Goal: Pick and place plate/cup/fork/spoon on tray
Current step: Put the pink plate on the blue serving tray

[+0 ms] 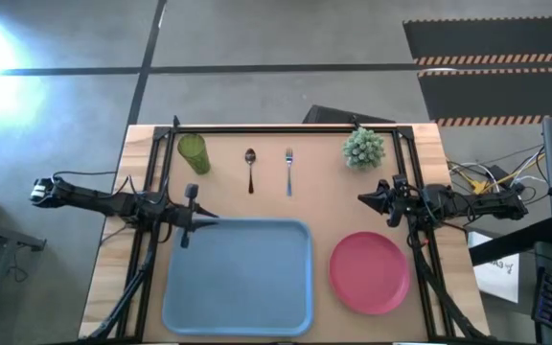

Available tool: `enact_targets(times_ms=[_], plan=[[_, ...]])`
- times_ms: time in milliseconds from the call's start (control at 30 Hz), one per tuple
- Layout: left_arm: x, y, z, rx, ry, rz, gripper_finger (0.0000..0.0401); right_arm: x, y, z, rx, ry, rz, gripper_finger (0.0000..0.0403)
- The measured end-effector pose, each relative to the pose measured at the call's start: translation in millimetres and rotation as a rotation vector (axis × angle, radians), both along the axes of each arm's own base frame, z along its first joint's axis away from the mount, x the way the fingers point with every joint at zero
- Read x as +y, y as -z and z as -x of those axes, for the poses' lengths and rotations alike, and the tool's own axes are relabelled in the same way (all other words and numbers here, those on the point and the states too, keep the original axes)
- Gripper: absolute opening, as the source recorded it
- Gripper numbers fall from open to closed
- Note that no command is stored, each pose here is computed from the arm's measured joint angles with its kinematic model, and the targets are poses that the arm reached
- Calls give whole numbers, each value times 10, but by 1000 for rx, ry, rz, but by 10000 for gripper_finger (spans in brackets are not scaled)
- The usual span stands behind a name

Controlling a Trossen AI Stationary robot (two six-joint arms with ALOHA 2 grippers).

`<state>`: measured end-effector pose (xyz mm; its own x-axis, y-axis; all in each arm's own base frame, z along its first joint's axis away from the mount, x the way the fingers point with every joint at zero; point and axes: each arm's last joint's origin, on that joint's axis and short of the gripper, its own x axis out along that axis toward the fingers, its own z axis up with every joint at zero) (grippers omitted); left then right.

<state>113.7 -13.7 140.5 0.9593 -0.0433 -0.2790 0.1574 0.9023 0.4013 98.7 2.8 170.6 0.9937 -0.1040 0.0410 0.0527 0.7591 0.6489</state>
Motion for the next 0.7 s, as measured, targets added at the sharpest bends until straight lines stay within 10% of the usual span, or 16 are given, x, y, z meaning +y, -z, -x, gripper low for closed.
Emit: enact_targets(times_ms=[333, 567, 700], plan=[[5, 0, 0, 0, -26, 31, 56, 0, 1, 0, 0, -1, -8, 9], [24, -16, -4, -17, -308, 809, 56, -2, 1, 0, -1, 6, -8, 9], [29, -26, -7, -36, -369, 999, 56, -7, 1, 0, 0, 23, -7, 9]])
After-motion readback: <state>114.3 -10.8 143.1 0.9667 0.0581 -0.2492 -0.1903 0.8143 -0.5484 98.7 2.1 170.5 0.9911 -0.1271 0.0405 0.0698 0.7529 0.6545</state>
